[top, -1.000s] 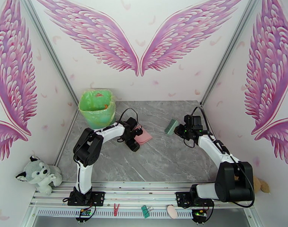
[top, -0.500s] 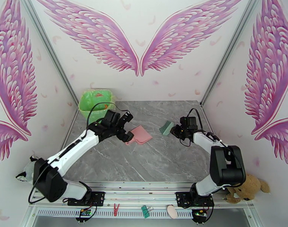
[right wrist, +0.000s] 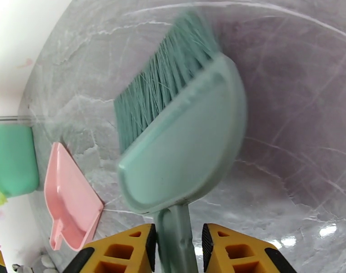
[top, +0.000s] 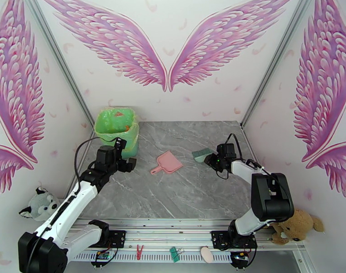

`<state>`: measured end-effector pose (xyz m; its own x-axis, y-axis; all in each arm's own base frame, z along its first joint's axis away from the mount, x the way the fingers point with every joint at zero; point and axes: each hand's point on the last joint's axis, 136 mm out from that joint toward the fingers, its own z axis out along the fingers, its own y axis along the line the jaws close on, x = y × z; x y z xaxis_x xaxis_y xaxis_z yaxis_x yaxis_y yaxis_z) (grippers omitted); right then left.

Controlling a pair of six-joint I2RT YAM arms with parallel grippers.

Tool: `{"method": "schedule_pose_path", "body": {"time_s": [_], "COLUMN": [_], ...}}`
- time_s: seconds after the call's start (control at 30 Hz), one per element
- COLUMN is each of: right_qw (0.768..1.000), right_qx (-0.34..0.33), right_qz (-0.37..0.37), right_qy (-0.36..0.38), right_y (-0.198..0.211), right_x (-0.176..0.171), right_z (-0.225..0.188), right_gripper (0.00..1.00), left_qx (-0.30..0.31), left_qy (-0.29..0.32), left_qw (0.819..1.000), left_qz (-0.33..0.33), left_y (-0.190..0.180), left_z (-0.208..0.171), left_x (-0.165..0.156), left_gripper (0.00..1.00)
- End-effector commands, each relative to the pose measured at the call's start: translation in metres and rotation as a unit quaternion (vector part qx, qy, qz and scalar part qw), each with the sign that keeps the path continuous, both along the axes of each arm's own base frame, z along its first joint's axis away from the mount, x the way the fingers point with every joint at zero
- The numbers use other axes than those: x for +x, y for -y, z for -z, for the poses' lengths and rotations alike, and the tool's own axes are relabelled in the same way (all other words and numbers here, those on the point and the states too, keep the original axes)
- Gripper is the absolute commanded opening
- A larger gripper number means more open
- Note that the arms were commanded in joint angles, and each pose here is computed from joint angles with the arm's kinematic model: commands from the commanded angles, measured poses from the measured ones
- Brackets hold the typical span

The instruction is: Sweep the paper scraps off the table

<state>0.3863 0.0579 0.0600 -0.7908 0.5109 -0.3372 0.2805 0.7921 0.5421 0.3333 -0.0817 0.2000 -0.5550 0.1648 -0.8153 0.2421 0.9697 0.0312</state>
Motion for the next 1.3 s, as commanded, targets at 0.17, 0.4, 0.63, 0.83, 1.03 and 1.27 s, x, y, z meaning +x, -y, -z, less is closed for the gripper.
{"method": "schedule_pose_path", "body": {"time_s": [0.17, 0.4, 0.63, 0.83, 1.03, 1.27], "right_qw": [0.998, 0.988, 0.949, 0.904, 0.881, 0.865], "right_qx": [-0.058, -0.150, -0.279, -0.313, -0.336, -0.356], "right_qz": [-0.003, 0.012, 0.033, 0.069, 0.087, 0.028], "right_qy": [-0.028, 0.019, 0.140, 0.283, 0.321, 0.351], "right_y": [0.018, 0.045, 0.078, 0.085, 0.088, 0.058], "right_x": [-0.016, -0.020, -0.010, -0.010, 0.000, 0.008], "right_z": [0.011, -0.020, -0.068, -0.077, -0.073, -0.064], "right_gripper": [0.40, 0.42, 0.58, 0.71, 0.73, 0.92], "left_qx": [0.025, 0.048, 0.061, 0.054, 0.011, 0.022], "left_qy": [0.052, 0.167, 0.197, 0.177, 0.243, 0.211], "left_qw": [0.993, 0.969, 0.961, 0.972, 0.956, 0.964], "left_qz": [-0.102, -0.178, -0.184, -0.145, -0.164, -0.160], "left_y": [-0.046, -0.085, -0.101, -0.087, -0.090, -0.089], "left_z": [0.011, 0.024, 0.056, 0.062, 0.064, 0.080], "left_x": [0.003, 0.013, 0.033, 0.048, 0.037, 0.057], "left_gripper": [0.99, 0.99, 0.99, 0.99, 0.99, 0.99]}}
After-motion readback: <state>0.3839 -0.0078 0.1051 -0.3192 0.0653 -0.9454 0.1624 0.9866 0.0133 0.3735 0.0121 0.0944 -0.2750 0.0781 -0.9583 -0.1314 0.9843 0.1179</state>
